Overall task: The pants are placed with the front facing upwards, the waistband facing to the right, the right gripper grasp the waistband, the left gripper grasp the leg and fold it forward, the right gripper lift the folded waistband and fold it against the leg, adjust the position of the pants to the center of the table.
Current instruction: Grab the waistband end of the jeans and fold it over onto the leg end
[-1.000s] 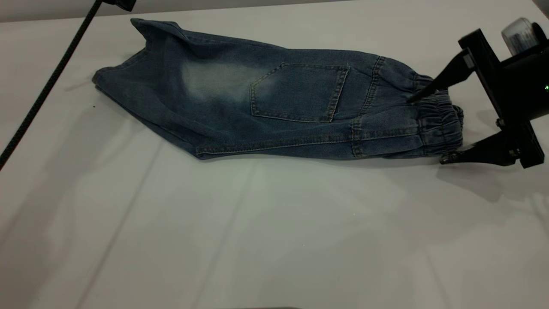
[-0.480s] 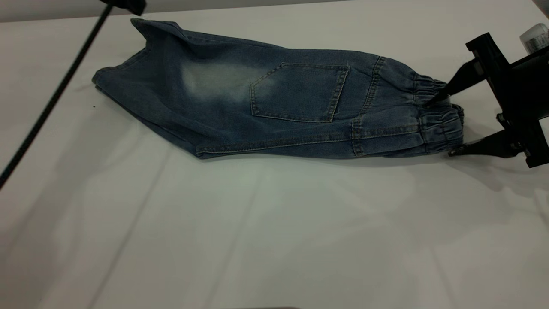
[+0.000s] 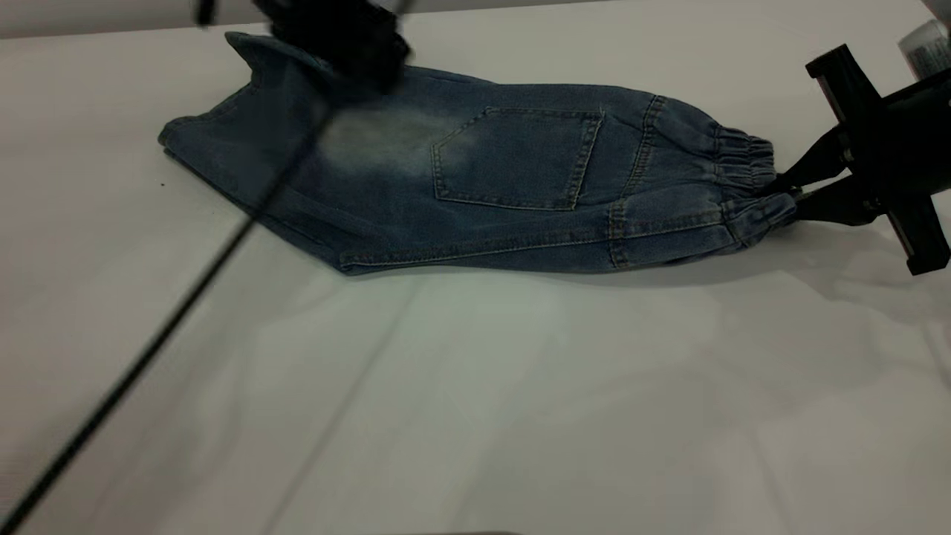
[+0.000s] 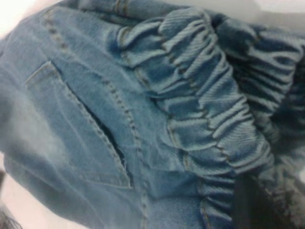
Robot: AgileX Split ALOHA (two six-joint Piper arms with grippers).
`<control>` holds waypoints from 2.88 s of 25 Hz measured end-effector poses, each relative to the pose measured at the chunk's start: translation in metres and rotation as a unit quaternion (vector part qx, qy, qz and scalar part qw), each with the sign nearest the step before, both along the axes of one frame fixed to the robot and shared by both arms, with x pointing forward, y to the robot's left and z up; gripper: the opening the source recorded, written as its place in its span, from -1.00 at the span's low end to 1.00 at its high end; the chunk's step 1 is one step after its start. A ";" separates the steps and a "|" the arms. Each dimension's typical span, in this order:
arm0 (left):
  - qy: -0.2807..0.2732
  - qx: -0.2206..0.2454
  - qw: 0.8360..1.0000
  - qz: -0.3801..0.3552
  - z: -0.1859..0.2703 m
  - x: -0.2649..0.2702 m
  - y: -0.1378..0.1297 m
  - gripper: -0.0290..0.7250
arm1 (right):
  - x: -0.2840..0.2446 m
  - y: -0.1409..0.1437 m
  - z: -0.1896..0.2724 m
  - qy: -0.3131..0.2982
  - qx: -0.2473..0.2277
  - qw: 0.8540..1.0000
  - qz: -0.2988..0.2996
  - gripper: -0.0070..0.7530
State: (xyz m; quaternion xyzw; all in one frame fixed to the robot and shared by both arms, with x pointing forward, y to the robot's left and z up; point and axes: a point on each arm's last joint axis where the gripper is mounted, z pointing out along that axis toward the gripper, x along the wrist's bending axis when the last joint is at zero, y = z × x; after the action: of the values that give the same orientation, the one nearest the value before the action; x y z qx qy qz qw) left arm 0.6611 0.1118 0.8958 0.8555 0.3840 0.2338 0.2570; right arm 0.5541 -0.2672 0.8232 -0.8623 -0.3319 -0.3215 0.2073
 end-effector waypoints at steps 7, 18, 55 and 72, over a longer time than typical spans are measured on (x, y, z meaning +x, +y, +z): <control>0.037 0.019 0.996 -0.076 -0.041 -0.035 -0.062 0.15 | 0.004 0.005 0.023 -0.090 0.001 0.994 0.064 -0.89; 0.016 -0.014 0.988 -0.155 -0.058 -0.087 -0.137 0.15 | 0.009 0.010 0.108 -0.266 -0.032 0.952 0.146 -0.89; 0.080 0.032 0.988 -0.125 -0.060 -0.071 -0.102 0.15 | 0.016 0.018 0.182 -0.415 -0.066 0.867 0.267 -0.89; -0.012 -0.024 0.999 -0.046 0.059 -0.031 -0.040 0.15 | 0.015 0.018 0.182 -0.417 -0.070 0.864 0.274 -0.89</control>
State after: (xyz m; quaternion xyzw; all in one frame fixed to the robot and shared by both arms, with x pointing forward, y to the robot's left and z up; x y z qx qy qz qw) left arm 0.6303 0.0722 0.9545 0.8631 0.3463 0.2223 0.2926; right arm 0.5690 -0.2490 1.0047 -0.5343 -0.6322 -0.5570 0.0685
